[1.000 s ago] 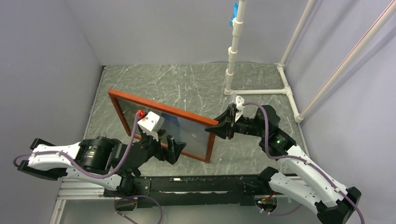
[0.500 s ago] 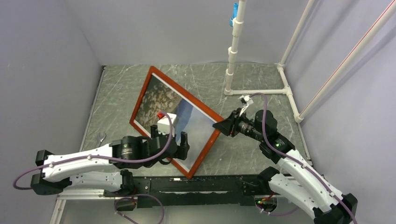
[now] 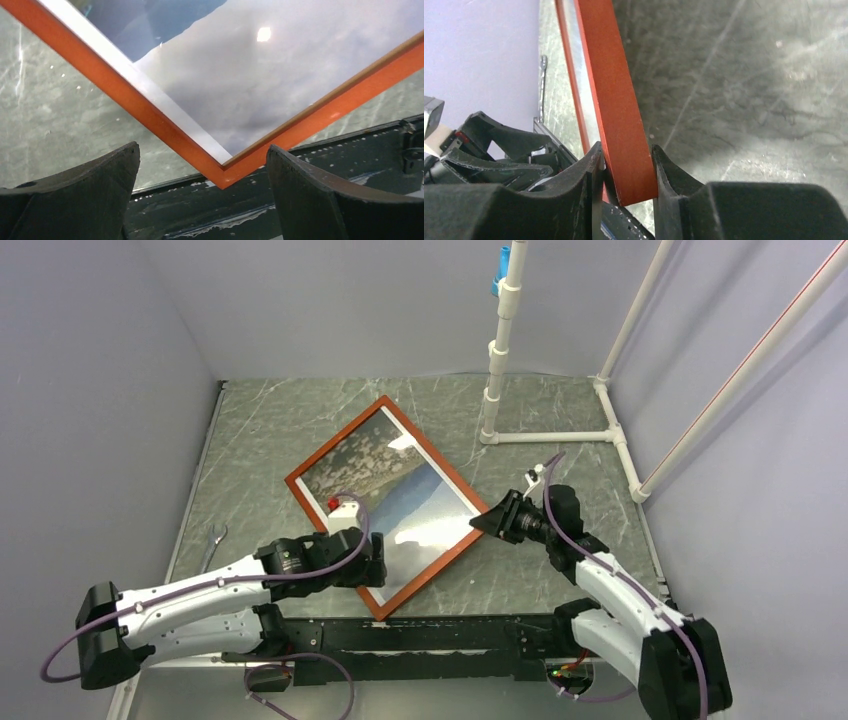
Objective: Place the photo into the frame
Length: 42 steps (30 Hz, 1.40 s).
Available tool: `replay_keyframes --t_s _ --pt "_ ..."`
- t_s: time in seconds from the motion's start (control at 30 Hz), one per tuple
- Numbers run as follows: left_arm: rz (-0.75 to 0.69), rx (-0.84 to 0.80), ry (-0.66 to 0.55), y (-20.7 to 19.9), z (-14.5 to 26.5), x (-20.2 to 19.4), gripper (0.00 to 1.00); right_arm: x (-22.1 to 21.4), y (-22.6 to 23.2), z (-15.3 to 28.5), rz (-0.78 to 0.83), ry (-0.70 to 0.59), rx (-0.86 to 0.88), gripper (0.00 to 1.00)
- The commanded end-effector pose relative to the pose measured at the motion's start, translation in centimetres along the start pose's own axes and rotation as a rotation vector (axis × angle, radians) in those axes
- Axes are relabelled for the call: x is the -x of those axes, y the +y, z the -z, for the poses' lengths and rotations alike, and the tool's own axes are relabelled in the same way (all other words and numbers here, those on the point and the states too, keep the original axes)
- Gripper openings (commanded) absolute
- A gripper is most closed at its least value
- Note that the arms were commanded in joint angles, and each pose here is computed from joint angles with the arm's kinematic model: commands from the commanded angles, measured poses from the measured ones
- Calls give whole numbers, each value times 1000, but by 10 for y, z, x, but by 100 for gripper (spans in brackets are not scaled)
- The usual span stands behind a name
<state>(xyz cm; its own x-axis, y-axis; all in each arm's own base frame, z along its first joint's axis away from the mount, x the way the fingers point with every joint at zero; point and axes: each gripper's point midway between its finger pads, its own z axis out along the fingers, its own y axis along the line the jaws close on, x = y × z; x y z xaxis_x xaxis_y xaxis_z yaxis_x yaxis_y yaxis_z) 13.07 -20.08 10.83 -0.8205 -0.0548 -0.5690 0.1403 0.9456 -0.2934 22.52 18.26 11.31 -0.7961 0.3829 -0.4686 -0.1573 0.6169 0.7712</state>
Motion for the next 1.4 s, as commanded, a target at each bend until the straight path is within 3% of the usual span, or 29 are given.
replay_keyframes --t_s 0.0,0.07,0.17,0.33,0.5,0.67,0.87,1.1,1.37 --pt "125 -34 16 7 -6 -7 99 -39 -65 -4 110 122 -189 10" --pt "148 -21 24 16 -10 -11 100 -38 -74 -6 101 119 -229 13" --pt "171 -4 29 26 -14 -14 99 -33 -83 -8 90 100 -280 26" --pt "141 1 45 27 -19 -16 99 -25 -87 -9 82 71 -312 66" --pt "23 -6 91 17 -24 -14 99 -22 -87 -10 73 64 -323 99" --pt "-84 -141 103 -20 -28 -9 95 -25 -82 -4 68 74 -318 100" --pt "-271 -126 124 -55 -31 -11 95 -41 -71 8 -20 86 -270 100" --pt "-435 -75 244 -81 -56 -51 91 -73 -56 12 -180 139 -162 100" --pt "-510 -72 325 -101 -67 -84 85 -74 -44 8 -175 148 -127 100"
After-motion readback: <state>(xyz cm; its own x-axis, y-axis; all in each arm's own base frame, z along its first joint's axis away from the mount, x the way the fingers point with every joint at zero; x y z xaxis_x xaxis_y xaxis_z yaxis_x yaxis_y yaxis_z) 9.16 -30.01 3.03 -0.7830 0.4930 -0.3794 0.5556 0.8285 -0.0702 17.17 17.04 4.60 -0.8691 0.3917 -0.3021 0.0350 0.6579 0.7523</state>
